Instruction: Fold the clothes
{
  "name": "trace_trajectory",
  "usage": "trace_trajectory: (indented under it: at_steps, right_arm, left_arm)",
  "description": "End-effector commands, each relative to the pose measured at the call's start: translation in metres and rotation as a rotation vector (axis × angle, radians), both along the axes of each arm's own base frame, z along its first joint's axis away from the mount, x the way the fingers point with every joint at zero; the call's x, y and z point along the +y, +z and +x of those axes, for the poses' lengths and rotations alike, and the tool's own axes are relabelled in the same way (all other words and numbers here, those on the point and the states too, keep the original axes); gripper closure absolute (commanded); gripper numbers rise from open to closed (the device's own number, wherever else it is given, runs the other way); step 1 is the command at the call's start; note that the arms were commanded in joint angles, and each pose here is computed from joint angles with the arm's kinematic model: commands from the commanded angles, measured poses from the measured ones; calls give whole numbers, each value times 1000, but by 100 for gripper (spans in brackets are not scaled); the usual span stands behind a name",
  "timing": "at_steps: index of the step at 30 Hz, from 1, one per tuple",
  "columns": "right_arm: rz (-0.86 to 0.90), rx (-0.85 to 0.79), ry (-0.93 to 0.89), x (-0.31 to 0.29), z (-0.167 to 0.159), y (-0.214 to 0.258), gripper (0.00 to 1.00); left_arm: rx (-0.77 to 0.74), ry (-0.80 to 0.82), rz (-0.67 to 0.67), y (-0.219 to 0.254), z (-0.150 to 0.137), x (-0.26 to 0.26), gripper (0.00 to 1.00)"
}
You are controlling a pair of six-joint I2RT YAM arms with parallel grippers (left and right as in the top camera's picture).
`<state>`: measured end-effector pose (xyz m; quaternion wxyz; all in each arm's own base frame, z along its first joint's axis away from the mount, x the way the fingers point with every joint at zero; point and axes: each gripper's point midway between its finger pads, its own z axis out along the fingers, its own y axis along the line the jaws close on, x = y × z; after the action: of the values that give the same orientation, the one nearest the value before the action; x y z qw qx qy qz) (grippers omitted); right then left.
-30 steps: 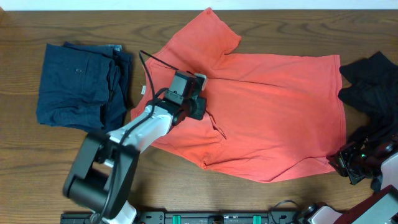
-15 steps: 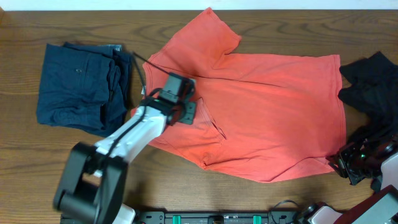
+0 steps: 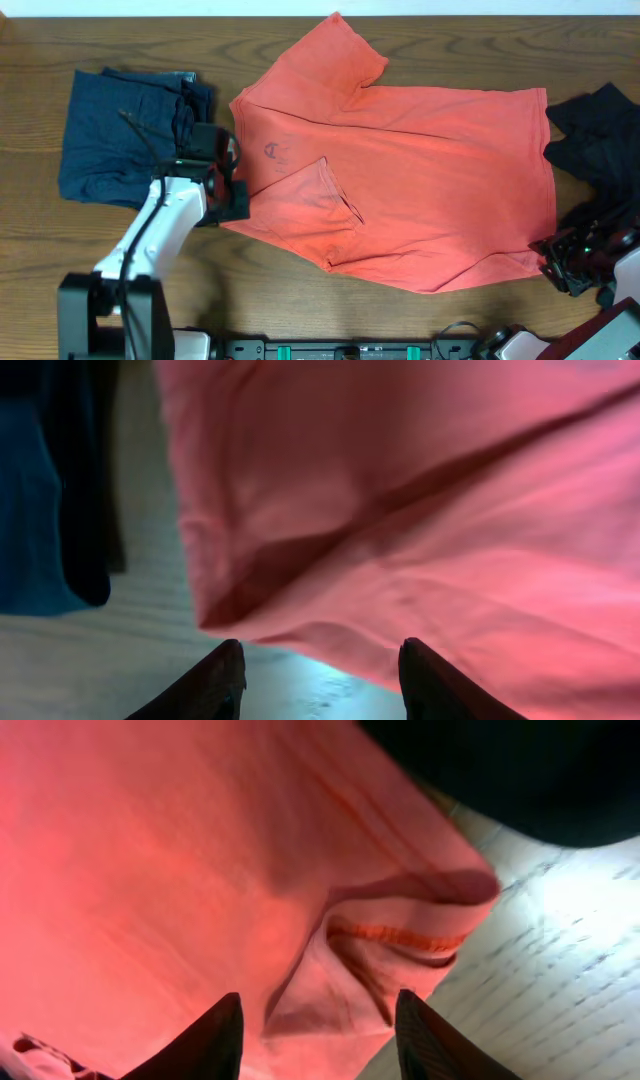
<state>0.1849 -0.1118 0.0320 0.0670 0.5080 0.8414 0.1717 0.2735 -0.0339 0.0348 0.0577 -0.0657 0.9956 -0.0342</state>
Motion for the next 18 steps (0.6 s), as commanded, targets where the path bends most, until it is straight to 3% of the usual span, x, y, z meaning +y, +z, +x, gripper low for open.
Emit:
trace_trajectory:
  at_steps: [1, 9, 13, 18]
  right_arm:
    - [-10, -8, -62, -13, -1, 3, 51]
    - [-5, -11, -156, -29, -13, 4, 50]
    - [19, -28, -149, -24, -11, 5, 51]
    - [48, -27, -57, -4, -4, 6, 57]
  left_arm:
    - [53, 66, 11, -17, -6, 14, 48]
    - [168, 99, 25, -52, -14, 24, 50]
    - [210, 98, 31, -63, -20, 25, 69]
    - [211, 98, 30, -63, -20, 25, 81]
